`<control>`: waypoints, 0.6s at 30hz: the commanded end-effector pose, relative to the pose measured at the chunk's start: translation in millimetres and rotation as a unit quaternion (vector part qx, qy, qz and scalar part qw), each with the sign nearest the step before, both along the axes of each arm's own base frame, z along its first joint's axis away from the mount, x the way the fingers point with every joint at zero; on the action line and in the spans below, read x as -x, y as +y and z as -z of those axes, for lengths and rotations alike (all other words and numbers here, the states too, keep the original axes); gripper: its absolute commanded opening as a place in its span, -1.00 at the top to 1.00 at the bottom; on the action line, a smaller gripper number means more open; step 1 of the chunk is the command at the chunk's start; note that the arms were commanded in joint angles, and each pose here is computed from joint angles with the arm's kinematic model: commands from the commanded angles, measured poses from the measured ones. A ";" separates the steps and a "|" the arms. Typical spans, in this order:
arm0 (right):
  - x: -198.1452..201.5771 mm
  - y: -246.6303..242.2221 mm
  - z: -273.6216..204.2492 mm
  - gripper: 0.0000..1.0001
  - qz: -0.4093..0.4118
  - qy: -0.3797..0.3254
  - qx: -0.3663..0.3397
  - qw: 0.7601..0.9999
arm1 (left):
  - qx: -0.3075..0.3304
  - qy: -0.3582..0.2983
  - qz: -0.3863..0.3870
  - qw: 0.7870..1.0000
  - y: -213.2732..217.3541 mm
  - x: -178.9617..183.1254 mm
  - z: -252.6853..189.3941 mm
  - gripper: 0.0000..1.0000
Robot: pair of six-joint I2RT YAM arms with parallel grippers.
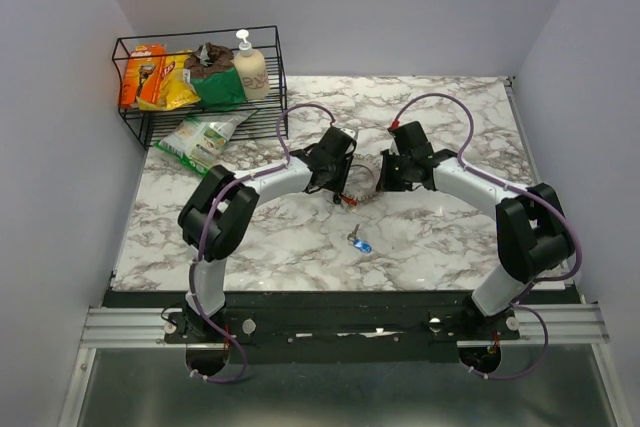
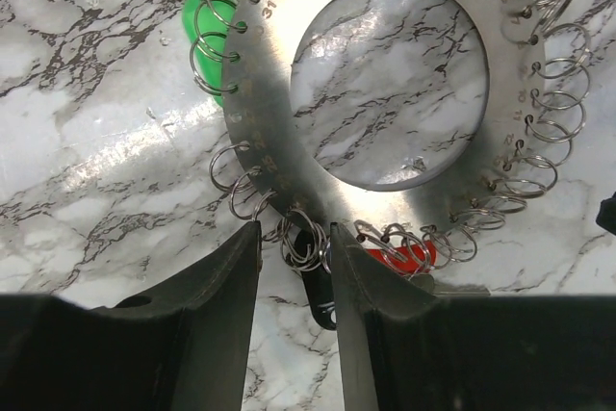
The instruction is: Put the keys on the keyring
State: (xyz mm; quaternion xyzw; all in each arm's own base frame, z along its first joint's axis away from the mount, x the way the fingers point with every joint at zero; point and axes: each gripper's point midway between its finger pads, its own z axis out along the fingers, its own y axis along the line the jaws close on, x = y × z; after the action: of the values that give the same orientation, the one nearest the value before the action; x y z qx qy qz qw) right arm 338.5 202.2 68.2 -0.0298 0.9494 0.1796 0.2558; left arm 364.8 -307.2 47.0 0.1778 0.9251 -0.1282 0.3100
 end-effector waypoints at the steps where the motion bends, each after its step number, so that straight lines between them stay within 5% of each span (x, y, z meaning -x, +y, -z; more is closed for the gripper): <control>1: -0.3 -0.6 -6.4 0.83 0.004 -0.012 -0.010 1.000 | -0.028 -0.002 -0.001 1.000 7.3 0.7 13.1 0.14; 18: 4.9 -2.5 -4.7 0.83 0.003 -0.012 -0.013 1.000 | -0.044 0.001 0.001 0.999 12.5 2.3 19.4 0.39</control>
State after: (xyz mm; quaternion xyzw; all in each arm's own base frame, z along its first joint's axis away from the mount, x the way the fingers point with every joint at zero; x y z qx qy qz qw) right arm 333.5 199.8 64.2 -0.0296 0.9495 0.1795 0.2556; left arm 365.4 -302.1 40.9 0.1838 0.9261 -0.1129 0.3095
